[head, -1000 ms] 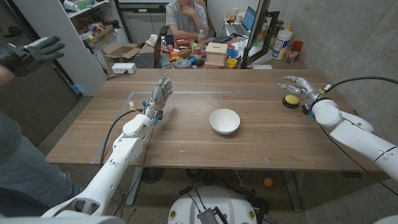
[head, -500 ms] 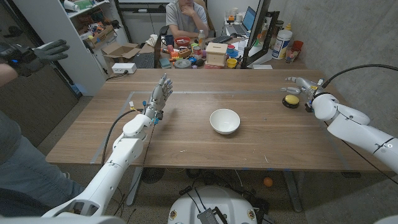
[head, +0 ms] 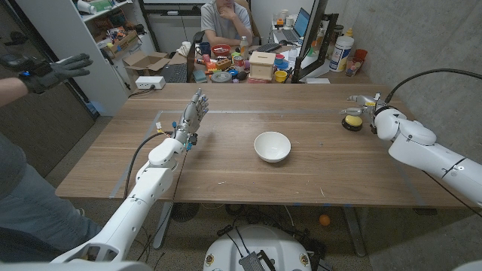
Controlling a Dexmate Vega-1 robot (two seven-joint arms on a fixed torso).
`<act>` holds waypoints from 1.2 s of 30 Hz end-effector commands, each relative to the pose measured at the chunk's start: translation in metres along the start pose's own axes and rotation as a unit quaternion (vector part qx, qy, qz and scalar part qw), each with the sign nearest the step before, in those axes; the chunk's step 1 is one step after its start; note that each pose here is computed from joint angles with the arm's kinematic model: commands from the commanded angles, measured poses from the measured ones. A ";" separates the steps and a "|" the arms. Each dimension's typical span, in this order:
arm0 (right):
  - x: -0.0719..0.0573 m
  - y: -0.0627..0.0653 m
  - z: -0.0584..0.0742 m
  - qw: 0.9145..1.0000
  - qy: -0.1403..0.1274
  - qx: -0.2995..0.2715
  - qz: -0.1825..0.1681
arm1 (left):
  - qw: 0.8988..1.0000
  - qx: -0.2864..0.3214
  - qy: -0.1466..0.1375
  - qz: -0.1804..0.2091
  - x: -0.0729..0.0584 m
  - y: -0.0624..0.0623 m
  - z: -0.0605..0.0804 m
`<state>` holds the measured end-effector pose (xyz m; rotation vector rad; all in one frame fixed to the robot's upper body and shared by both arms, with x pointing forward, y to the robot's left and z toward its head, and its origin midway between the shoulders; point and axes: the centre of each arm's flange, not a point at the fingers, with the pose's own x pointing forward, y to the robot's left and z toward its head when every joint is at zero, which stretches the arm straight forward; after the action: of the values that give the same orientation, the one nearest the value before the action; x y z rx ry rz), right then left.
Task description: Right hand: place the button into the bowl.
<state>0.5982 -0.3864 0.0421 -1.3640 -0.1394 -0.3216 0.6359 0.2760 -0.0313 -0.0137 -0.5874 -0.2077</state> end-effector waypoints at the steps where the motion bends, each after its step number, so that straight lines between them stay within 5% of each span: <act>1: 0.012 0.004 0.002 0.999 0.027 -0.036 0.030 | 1.000 -0.004 0.002 0.006 -0.004 0.001 -0.002; 36: 0.046 0.031 -0.009 0.993 0.068 -0.040 0.091 | 1.000 -0.012 -0.007 0.016 -0.010 -0.004 -0.002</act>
<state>0.6400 -0.3954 0.0284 -1.4271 0.0854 -0.2833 0.6289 0.2774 -0.0360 -0.0482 -0.6061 -0.1817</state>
